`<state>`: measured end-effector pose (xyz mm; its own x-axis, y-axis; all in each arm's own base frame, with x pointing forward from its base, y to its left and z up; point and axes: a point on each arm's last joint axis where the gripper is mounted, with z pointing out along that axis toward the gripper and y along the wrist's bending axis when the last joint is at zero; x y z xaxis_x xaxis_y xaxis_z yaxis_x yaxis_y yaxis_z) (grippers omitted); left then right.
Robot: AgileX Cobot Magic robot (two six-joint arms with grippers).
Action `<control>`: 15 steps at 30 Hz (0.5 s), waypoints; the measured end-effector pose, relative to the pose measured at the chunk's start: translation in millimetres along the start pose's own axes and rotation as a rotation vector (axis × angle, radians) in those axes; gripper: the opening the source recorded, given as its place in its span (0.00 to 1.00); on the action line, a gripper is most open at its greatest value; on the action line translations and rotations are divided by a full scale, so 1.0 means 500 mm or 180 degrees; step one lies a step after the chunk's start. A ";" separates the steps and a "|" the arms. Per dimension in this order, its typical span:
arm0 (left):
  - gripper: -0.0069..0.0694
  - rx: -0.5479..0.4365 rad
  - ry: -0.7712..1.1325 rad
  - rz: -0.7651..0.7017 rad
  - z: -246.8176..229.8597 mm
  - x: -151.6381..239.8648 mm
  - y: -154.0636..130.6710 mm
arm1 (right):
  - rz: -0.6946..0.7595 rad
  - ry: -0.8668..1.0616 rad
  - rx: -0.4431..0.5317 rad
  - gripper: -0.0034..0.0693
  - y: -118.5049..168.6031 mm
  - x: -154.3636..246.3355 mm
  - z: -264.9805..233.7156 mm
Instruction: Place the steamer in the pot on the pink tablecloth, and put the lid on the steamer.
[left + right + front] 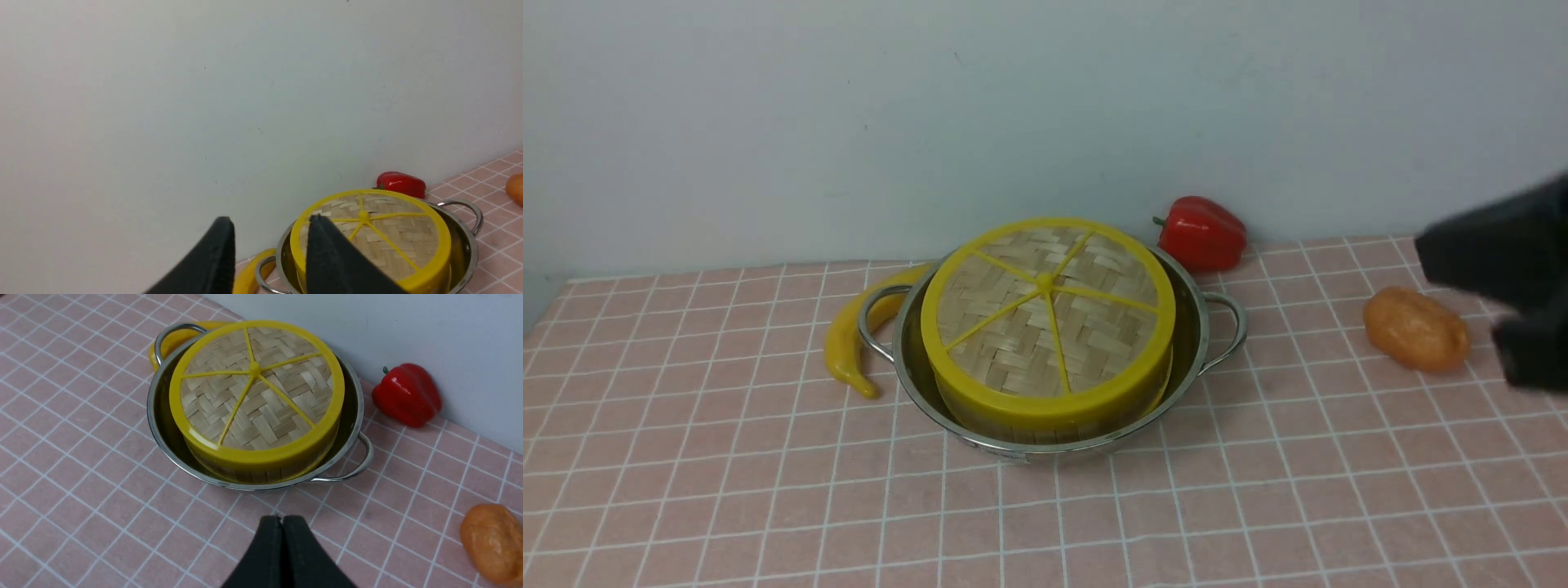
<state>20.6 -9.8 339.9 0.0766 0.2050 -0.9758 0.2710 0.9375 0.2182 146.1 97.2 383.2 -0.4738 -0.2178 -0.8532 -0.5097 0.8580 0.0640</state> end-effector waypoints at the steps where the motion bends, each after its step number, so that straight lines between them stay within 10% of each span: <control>1: 0.41 0.0003 0.0008 0.0000 0.000 0.000 0.000 | 0.0051 -0.0102 -0.0008 0.03 -0.002 0.027 0.001; 15: 0.41 0.0185 0.0376 -0.0094 -0.002 0.021 -0.011 | 0.0333 -0.0395 -0.0052 0.04 -0.009 0.100 -0.006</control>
<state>19.2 -12.4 328.3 -0.0449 0.2124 -0.9761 0.3267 0.9265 0.1866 122.5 81.1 341.6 -0.4332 -0.0677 -0.8988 -0.4744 0.8650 0.1635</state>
